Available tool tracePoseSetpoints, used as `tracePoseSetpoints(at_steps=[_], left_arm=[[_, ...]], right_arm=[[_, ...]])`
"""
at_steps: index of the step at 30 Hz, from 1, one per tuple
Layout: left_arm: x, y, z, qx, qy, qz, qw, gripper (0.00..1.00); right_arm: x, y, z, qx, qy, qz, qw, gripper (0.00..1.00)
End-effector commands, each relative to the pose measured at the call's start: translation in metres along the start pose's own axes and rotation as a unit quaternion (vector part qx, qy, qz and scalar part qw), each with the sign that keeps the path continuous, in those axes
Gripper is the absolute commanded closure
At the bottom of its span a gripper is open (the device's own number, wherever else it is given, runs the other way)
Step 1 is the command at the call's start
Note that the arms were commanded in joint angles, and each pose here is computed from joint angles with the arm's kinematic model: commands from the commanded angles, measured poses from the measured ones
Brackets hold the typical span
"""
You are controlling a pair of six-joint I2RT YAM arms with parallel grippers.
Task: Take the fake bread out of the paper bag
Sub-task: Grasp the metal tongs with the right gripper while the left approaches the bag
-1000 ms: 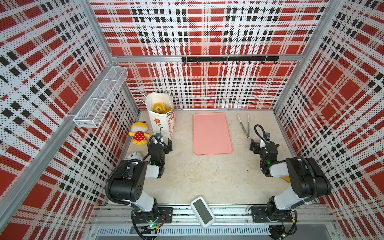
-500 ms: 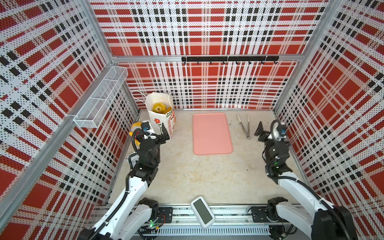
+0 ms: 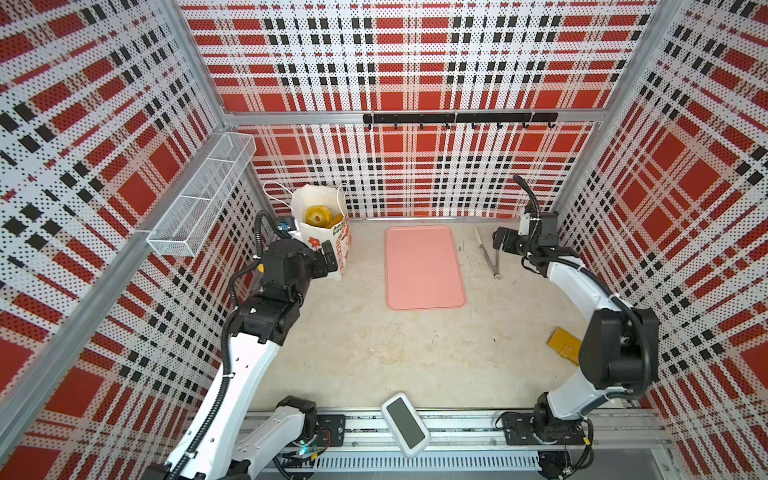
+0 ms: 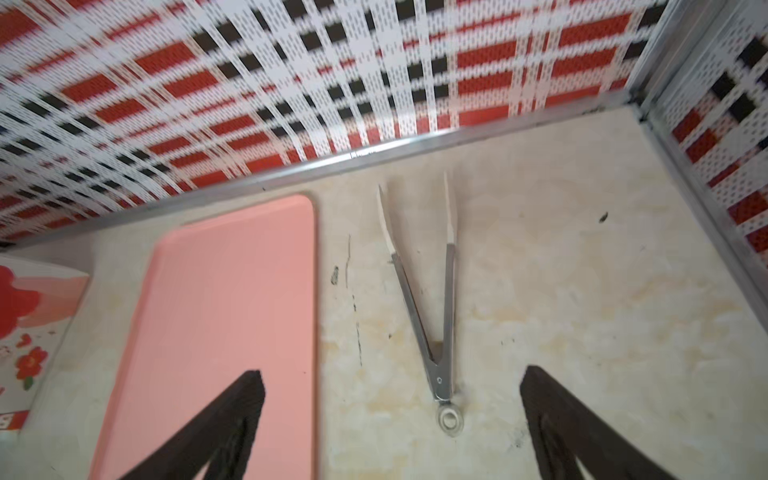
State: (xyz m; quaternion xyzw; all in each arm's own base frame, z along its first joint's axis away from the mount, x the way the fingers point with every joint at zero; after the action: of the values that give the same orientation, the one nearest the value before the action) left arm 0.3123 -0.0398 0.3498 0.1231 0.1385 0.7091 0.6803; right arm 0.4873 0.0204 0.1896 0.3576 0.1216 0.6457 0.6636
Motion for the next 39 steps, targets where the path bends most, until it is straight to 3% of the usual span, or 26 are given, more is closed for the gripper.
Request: tracePoseSetpoints(at_steps=[1,6,11,17,21,27,39], left_arm=[[-0.015,0.018,-0.019,0.030,-0.020,-0.034,0.999,0.00],[-0.021,0.027,-0.033,0.050,-0.057,-0.040,0.996,0.00],[-0.020,0.025,-0.046,0.078,-0.072,-0.036,0.994,0.01],[-0.020,0.020,-0.061,0.098,-0.075,-0.034,0.992,0.01],[-0.019,0.020,-0.068,0.109,-0.079,-0.035,0.990,0.00],[-0.010,0.028,-0.059,0.073,-0.046,-0.016,0.996,0.01],[-0.001,0.030,-0.059,0.064,0.017,-0.013,0.998,0.01]], right_arm=[[-0.009,-0.014,-0.004,0.041,0.011,-0.012,0.999,0.00],[-0.008,-0.052,-0.011,0.065,0.042,0.004,0.997,0.00],[-0.022,-0.078,-0.021,0.099,0.083,-0.036,0.991,0.00],[-0.032,-0.095,-0.039,0.128,0.097,-0.051,0.986,0.00],[-0.031,-0.101,-0.047,0.138,0.108,-0.052,0.983,0.05],[-0.025,-0.112,-0.066,0.155,0.148,-0.067,0.974,0.12],[-0.037,-0.122,-0.071,0.177,0.133,-0.106,0.969,0.27]])
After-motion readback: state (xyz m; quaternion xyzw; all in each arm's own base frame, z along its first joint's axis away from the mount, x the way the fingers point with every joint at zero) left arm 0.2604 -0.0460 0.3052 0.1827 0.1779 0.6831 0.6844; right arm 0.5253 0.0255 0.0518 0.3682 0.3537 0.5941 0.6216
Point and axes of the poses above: each gripper's point midway between its finger pads, its own y axis back along the fingers, its own x axis along the line the jaws close on, z = x × y, the point moved 1 cm from there along y, back along the fingers, and after that the axes turned 6 degrees about -y, right-handed, at the moved point
